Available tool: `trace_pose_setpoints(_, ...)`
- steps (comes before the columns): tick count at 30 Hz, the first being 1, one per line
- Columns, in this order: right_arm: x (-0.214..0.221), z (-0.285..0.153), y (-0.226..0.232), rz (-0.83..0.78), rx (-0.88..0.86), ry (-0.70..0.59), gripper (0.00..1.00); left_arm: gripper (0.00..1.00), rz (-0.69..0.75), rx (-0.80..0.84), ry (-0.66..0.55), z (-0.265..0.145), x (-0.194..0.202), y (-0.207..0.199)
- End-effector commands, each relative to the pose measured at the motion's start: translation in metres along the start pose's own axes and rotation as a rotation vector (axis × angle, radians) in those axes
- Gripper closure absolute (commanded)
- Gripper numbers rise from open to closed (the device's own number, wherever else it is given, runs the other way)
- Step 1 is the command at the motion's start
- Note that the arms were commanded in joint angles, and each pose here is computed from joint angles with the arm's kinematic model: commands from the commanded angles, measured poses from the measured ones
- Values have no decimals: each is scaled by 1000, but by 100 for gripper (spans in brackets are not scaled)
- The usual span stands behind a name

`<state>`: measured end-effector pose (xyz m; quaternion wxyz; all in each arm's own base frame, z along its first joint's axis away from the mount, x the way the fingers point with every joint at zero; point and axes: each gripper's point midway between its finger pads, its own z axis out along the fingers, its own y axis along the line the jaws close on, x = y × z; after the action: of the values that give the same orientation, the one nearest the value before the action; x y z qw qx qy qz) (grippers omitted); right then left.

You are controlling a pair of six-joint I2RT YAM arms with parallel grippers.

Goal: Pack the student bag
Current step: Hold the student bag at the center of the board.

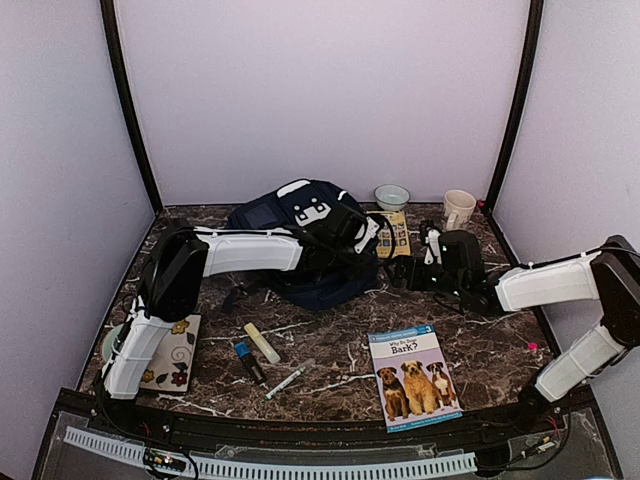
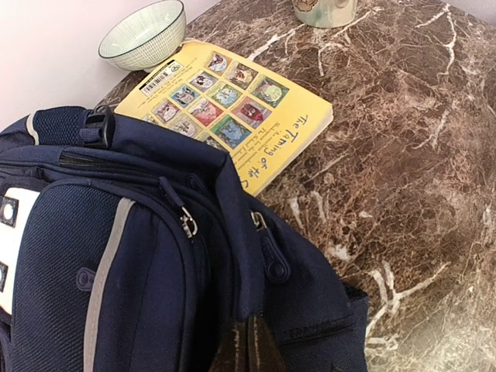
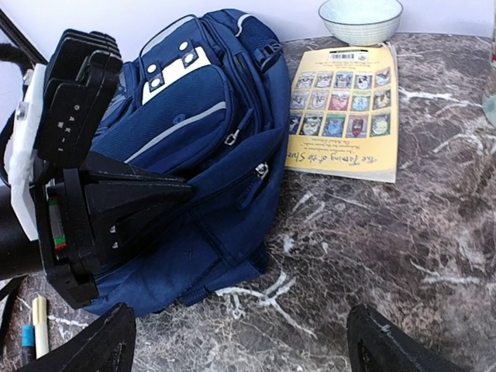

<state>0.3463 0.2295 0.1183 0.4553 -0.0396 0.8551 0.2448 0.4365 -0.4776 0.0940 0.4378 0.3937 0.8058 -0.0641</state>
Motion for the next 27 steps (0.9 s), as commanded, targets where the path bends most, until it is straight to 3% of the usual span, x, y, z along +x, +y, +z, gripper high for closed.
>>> trace_pose_setpoints(1,-26,12,16,-47,-46,-49,7,100,-74,-26,-72,-28,-29,17)
trace_pose_setpoints(6,-39,26,25,-47,-67,-43,21,100,-183,-19,-155,-64,-51,30)
trace_pose_setpoints(10,-41,41,32,-28,-95,-22,25,100,-222,19,-186,-79,-58,29)
trace_pose_setpoints(21,-25,74,55,37,-221,74,49,100,-315,107,-227,-96,-58,23)
trace_pose_setpoints(27,-22,82,49,1,-199,79,50,100,-315,121,-228,-99,-56,21)
